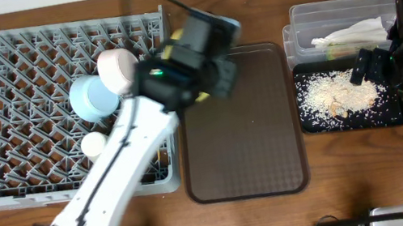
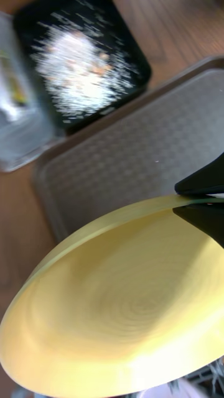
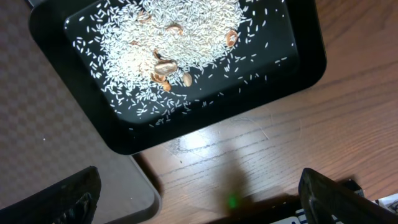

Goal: Sort waste into correct bins and load items into the dishwasher
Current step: 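Lift the yellow plate and carry it over the dish rack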

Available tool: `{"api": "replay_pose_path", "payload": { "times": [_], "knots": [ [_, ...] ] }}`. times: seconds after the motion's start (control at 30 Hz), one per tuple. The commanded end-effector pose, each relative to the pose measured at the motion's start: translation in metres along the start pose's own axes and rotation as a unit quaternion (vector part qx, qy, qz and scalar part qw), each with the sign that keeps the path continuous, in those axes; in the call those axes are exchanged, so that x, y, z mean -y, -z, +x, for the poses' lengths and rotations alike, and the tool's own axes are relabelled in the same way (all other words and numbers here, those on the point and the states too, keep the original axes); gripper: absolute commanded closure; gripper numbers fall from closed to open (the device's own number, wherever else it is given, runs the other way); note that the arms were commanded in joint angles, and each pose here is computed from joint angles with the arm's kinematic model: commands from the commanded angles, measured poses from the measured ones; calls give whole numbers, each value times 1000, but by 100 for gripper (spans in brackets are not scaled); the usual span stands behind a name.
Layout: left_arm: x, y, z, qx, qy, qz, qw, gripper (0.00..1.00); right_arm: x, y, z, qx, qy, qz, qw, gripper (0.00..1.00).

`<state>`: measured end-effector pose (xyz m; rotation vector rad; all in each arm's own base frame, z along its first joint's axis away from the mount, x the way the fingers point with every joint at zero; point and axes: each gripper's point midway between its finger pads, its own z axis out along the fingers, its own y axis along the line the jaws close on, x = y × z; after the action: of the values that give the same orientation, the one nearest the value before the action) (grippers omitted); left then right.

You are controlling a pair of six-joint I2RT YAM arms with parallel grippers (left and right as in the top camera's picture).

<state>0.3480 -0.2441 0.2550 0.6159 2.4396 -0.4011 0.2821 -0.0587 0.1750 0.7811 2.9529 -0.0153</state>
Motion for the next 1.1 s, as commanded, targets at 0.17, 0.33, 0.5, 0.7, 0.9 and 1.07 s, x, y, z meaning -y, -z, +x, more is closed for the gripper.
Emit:
{"api": "replay_pose_path", "payload": {
  "times": [0.17,0.33,0.5,0.7,0.9,1.07],
  "knots": [
    [-28,36,-20,39,117,110,986,92,1,5,-4,9,3,-3,1000,1],
    [-44,51,-29,59,152,171,972,92,1,5,-4,9,3,-3,1000,1],
    [-56,60,-34,73,167,197,963,92,1,5,-4,9,3,-3,1000,1],
    [-75,57,-33,73,192,205,957,93,1,5,-4,9,3,-3,1000,1],
    [-92,37,-27,53,216,199,954,92,1,5,-4,9,3,-3,1000,1],
    [-103,13,-19,29,235,197,951,92,1,5,-4,9,3,-3,1000,1]
  ]
}}
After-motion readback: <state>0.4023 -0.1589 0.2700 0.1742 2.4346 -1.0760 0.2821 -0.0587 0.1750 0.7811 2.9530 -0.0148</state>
